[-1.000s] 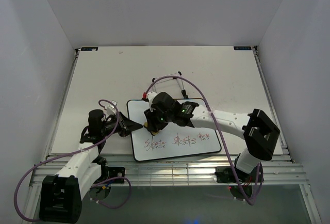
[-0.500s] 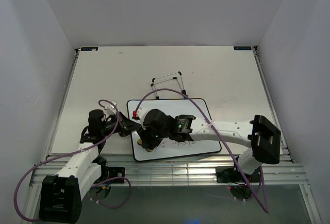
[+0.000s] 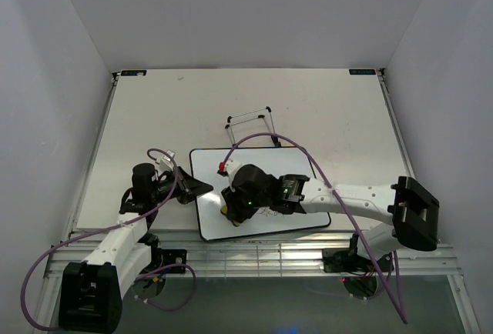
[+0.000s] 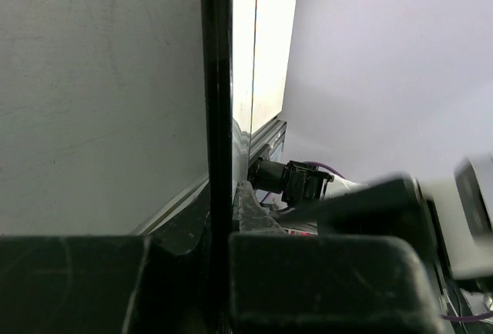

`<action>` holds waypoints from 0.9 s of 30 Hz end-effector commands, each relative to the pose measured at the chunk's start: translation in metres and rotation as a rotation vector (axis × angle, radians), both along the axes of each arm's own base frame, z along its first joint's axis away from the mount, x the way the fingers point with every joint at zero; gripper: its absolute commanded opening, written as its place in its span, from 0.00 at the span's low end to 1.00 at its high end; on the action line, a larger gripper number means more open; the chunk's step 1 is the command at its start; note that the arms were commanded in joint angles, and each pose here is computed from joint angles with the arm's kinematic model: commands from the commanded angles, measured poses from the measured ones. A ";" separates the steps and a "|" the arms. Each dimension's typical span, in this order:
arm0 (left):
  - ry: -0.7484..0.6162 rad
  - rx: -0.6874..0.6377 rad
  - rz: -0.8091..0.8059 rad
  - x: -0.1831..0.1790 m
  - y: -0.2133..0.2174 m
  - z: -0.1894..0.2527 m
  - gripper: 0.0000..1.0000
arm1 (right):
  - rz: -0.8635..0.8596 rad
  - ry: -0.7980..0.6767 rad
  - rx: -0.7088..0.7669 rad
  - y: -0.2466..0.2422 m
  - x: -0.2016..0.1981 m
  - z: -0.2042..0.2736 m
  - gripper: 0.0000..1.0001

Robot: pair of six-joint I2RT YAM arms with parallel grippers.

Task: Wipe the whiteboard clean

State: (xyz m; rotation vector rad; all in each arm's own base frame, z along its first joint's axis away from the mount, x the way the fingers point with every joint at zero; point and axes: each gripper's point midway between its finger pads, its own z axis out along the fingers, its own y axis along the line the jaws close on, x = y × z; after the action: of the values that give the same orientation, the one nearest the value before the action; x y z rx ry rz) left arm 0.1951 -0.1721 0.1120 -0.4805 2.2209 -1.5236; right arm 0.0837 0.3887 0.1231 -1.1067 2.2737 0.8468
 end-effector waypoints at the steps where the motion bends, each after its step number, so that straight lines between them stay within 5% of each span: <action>1: -0.162 0.082 0.111 0.033 0.012 0.020 0.00 | -0.183 0.013 -0.305 -0.087 0.026 -0.066 0.20; 9: -0.157 0.083 0.107 0.031 0.012 0.017 0.00 | -0.293 0.038 -0.311 -0.128 0.043 -0.072 0.20; 20: -0.154 0.083 0.109 0.031 0.012 0.017 0.00 | 0.060 0.109 -0.028 0.000 -0.033 -0.018 0.20; 27: -0.158 0.077 0.107 0.030 0.011 0.019 0.00 | 0.058 0.099 -0.051 0.008 -0.037 -0.023 0.19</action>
State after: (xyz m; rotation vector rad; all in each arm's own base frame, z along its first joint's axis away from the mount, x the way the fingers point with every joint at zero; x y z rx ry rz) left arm 0.1949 -0.1723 0.1131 -0.4824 2.2179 -1.5240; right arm 0.0619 0.4109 0.1321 -1.1170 2.2502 0.9523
